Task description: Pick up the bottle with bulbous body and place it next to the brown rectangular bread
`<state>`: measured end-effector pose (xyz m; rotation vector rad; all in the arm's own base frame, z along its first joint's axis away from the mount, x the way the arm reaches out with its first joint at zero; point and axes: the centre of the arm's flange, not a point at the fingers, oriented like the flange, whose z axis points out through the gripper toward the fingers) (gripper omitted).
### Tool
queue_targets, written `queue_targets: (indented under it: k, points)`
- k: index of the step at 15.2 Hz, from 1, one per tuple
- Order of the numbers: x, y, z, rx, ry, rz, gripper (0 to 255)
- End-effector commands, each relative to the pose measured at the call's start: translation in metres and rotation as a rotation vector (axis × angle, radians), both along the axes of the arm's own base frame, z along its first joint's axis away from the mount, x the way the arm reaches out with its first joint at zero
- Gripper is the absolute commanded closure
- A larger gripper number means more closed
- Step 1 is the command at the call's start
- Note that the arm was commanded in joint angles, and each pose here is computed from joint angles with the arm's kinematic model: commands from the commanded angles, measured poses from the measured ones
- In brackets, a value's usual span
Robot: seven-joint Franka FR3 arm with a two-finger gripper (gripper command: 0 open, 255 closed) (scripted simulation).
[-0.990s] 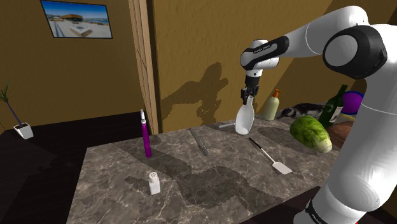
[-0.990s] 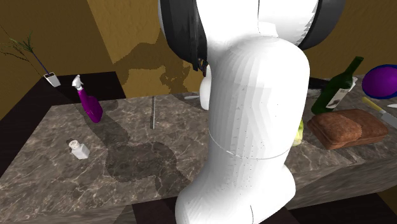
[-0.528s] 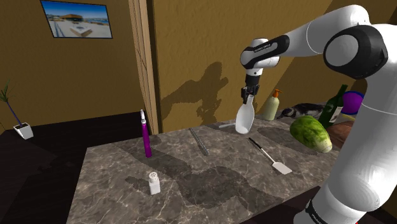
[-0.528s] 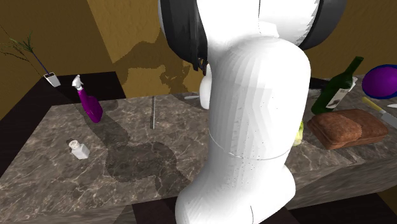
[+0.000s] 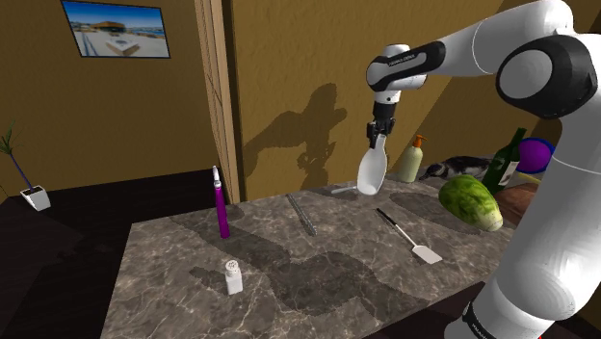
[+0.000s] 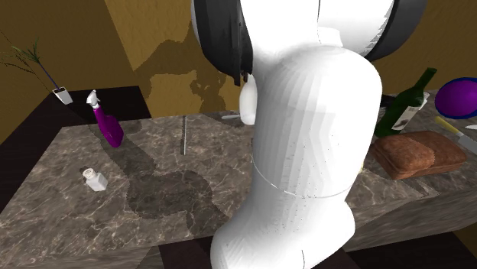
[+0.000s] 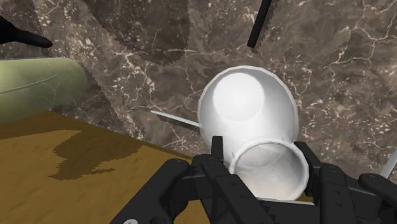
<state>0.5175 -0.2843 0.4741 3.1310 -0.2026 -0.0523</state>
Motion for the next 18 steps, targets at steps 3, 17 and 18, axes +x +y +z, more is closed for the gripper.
queue_targets:
  k: [3, 17, 18]
  points:
    - [0.0, -0.002, 0.023, 0.0, 0.0, 0.0, 255]
    - [0.0, -0.002, 0.097, 0.0, 0.0, 0.0, 255]
    - [0.0, -0.002, 0.102, 0.0, 0.0, 0.0, 255]
